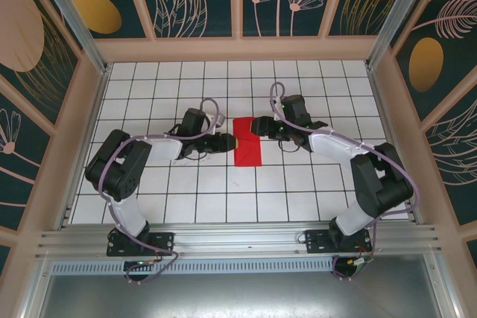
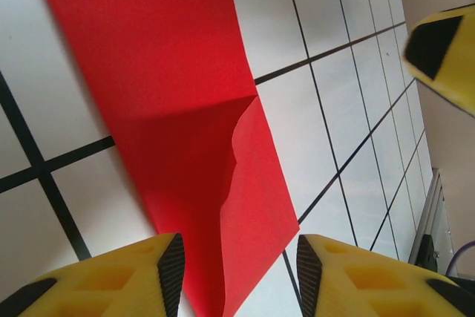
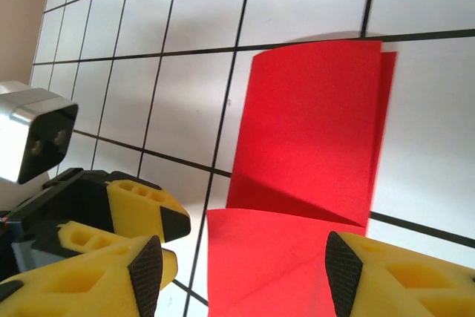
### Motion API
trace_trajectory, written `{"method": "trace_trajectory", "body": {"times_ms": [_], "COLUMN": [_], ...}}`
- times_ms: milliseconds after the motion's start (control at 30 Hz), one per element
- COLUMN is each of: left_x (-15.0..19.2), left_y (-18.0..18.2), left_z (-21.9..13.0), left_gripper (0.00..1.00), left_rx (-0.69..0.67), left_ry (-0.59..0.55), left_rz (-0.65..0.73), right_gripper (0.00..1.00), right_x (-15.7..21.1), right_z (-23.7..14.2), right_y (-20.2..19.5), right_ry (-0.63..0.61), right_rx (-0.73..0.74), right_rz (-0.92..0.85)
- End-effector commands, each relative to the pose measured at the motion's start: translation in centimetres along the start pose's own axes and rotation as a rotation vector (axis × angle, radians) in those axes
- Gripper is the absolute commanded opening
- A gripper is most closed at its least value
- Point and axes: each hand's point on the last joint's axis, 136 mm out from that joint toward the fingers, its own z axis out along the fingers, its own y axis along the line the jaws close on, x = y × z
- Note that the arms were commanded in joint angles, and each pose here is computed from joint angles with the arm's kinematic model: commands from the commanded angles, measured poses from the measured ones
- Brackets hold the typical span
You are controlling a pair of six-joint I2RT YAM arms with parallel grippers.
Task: Fold a paper plane with a square sheet of paper (fold left side to right side)
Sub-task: Turn over the paper at the center of the table.
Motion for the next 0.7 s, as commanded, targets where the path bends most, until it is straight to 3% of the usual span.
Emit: {"method": "trace_trajectory", "body": {"times_ms": [0, 133, 333, 500, 667], "left_x": [-1.0, -1.4, -1.3, -1.6, -2.2], "left_y": [-1.0, -1.0, -0.3, -0.3, -1.8], "left_z": [0.9, 1.8, 2.8, 2.2, 0.3], "left_gripper": [0.47, 0.42, 0.26, 0.06, 0.02], "left_rx": [0.067, 0.077, 0.056, 0.028, 0.024], "left_ry": [-0.001, 0.014, 0.034, 0.006, -0.064], "left_rz": [0.027, 0.031, 0.025, 0.051, 0.098], "right_gripper": [0.63, 0.63, 0.63, 0.75, 0.81], "right_x": [0.1, 0.4, 0.7, 0.7, 0.8], "right_z": [-0.7, -1.0, -1.2, -1.5, -1.2], "right_y": [-0.9, -1.2, -1.4, -1.2, -0.2], "right_ry": [-0.021, -0.016, -0.008, -0.009, 0.006], "right_rx": [0.030, 0.036, 0.037, -0.004, -0.107], "right_rz": [-0.008, -0.006, 0.000, 0.017, 0.046]}}
